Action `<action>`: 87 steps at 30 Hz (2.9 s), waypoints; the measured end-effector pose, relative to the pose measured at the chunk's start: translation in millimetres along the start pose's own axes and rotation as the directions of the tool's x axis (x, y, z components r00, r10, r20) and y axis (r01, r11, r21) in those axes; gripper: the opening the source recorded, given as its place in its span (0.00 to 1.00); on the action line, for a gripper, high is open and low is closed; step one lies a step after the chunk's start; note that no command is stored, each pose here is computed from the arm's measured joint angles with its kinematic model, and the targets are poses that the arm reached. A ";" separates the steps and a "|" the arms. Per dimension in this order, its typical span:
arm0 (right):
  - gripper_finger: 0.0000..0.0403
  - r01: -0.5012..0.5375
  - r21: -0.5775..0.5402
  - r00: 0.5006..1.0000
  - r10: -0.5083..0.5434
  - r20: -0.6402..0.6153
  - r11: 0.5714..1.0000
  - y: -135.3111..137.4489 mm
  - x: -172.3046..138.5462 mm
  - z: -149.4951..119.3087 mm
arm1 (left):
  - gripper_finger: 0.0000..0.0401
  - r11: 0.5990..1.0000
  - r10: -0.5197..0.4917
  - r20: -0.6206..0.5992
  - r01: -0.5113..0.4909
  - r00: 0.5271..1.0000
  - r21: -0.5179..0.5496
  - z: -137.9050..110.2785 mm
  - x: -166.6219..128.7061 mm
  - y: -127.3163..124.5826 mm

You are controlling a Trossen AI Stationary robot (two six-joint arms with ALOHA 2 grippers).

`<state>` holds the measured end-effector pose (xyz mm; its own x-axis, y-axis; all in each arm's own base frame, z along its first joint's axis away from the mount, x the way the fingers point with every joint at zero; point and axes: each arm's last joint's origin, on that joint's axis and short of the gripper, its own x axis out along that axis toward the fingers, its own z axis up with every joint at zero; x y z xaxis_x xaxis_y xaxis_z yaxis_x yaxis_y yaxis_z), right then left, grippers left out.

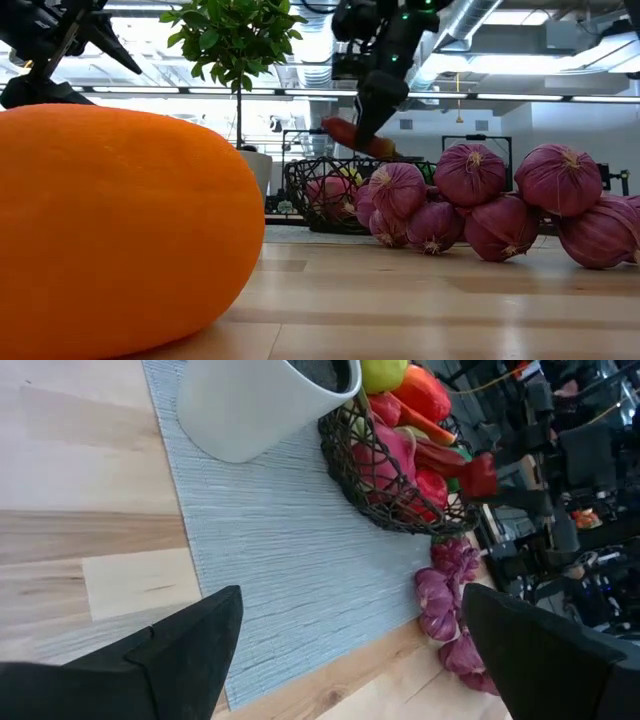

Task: Build produce basket
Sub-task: Put the red chili pepper into the black wire basket, then put the orange into the black wire basket

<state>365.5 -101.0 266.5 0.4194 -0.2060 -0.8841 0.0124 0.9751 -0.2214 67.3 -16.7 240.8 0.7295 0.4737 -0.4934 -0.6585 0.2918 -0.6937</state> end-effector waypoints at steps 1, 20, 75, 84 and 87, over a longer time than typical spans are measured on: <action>0.42 -0.014 -0.006 1.000 0.014 -0.009 1.000 -0.1 2.0 1.6 | 0.91 1.000 0.000 0.000 0.000 1.000 0.000 0.0 0.0 0.0; 0.67 -0.211 0.145 0.977 0.211 0.011 0.967 -2.1 -21.5 25.2 | 0.91 1.000 0.000 0.000 0.000 1.000 -0.001 0.0 0.0 0.0; 0.93 -0.496 -0.067 0.865 0.500 0.052 0.865 346.5 84.0 54.2 | 0.91 0.999 0.015 -0.106 -0.010 0.994 0.053 -3.2 -0.2 -0.1; 0.64 -0.483 -0.057 0.869 0.487 0.088 0.874 345.6 72.1 64.3 | 0.91 0.999 0.015 -0.106 -0.011 0.994 0.045 -3.2 -0.2 -0.1; 0.62 -0.490 -0.062 0.863 0.494 0.111 0.870 340.1 63.7 74.6 | 0.91 0.999 0.015 -0.105 -0.012 0.994 0.029 -3.1 -0.1 -0.1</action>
<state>464.1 223.7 165.6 0.4683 0.3126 -0.8264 -0.2505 0.9439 0.2150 67.9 -19.4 239.3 0.7347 0.3882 -0.5564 -0.6727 0.3099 -0.6719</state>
